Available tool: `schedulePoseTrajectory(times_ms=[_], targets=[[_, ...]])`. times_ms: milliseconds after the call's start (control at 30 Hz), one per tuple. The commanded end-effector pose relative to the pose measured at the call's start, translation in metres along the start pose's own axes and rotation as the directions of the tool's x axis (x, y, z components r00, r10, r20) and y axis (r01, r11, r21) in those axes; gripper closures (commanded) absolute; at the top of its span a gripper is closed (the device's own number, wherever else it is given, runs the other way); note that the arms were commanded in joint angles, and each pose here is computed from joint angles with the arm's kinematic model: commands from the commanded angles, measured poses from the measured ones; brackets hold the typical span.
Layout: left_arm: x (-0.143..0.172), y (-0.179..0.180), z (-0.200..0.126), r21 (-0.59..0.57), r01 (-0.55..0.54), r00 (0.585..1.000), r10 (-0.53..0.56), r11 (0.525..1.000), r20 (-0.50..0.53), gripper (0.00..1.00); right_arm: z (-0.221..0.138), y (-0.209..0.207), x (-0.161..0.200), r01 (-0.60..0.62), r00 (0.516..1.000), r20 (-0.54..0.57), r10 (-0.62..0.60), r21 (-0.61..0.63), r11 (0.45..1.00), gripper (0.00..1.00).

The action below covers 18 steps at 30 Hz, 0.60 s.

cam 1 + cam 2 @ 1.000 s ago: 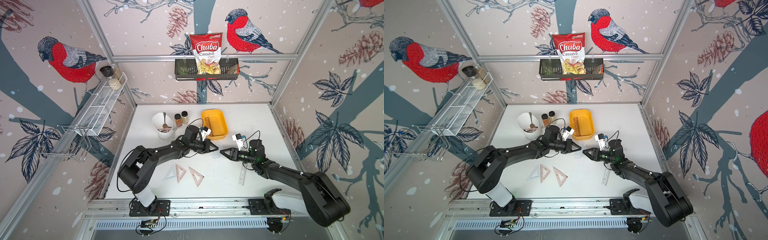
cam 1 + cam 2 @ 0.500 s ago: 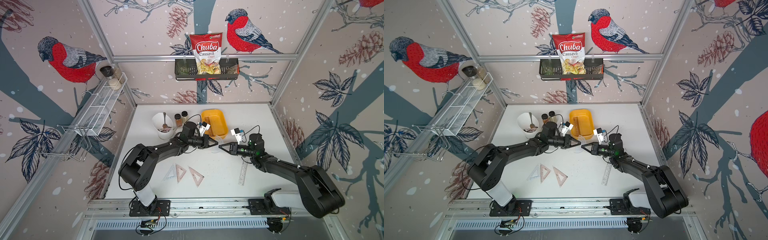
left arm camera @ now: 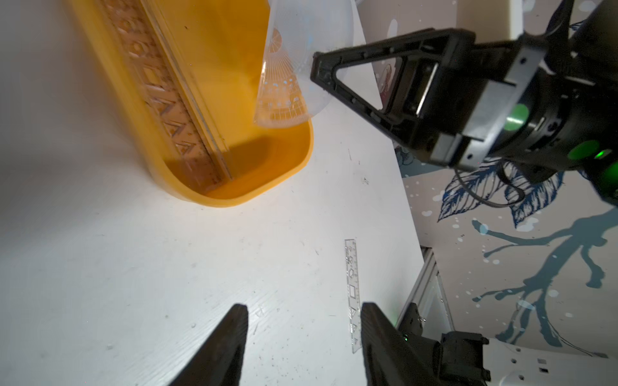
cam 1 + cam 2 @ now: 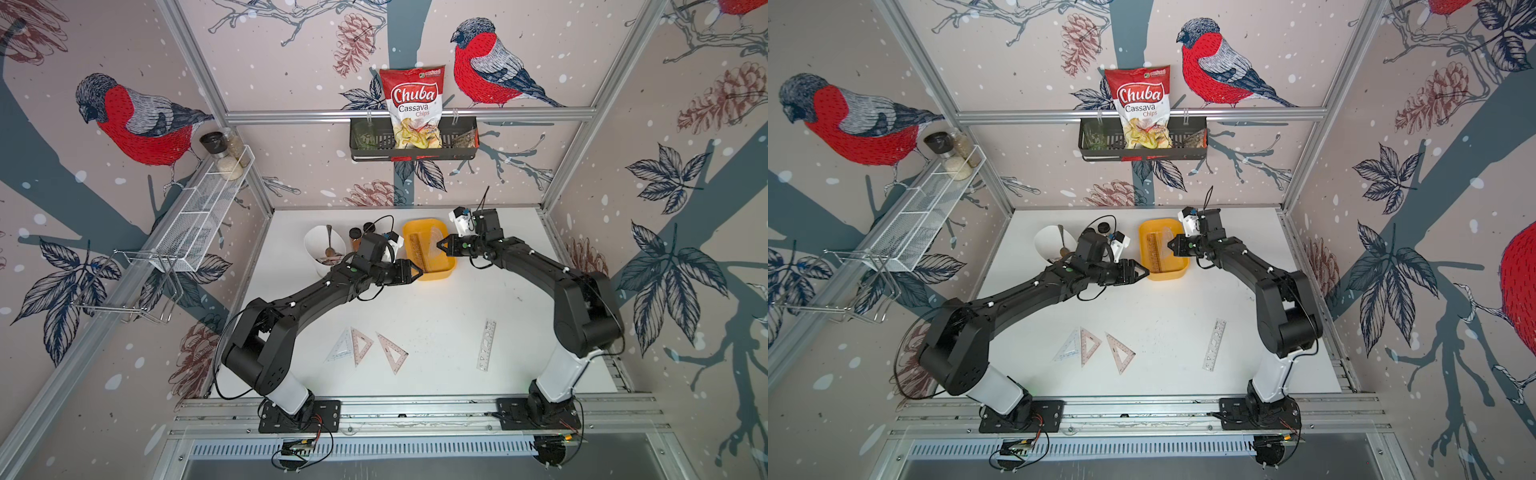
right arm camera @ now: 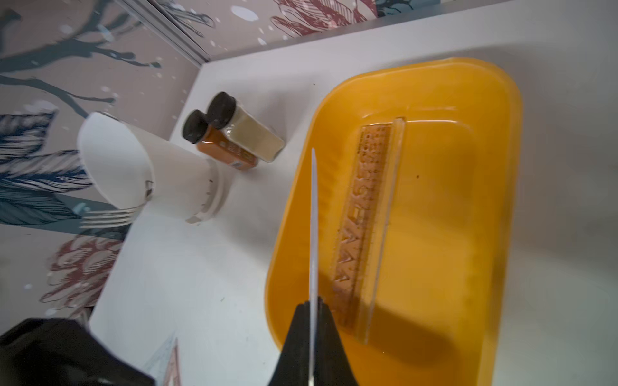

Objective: Put the scattered rulers into the storage box
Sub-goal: Pick up the ruler from the center of the board, then place the ruler in the storage box.

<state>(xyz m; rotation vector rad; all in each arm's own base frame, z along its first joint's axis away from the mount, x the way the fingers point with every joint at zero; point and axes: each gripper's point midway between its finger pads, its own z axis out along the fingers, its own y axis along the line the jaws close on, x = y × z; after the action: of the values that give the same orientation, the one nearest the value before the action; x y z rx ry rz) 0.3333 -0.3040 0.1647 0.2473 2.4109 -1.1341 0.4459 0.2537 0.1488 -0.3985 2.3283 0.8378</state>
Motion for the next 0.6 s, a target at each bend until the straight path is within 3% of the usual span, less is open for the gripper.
schedulePoseTrajectory(times_ms=[0, 233, 567], targets=[[0.0, 0.022, -0.001, -0.106, -0.033, 0.999, 0.031, 0.994, -0.019, 0.42, 0.017, -0.035, 0.007, 0.057, 0.991, -0.127, -0.036, 0.162, 0.985, 1.0], [-0.006, 0.038, 0.004, -0.115, -0.014, 0.999, 0.01, 0.993, -0.037, 0.42, 0.056, -0.068, 0.003, 0.099, 0.962, -0.271, -0.031, 0.242, 0.965, 1.0], [-0.003, 0.047, 0.006, -0.105, 0.006, 0.999, -0.011, 0.995, -0.048, 0.43, 0.072, -0.065, 0.004, 0.092, 0.946, -0.321, -0.03, 0.181, 0.979, 1.0]])
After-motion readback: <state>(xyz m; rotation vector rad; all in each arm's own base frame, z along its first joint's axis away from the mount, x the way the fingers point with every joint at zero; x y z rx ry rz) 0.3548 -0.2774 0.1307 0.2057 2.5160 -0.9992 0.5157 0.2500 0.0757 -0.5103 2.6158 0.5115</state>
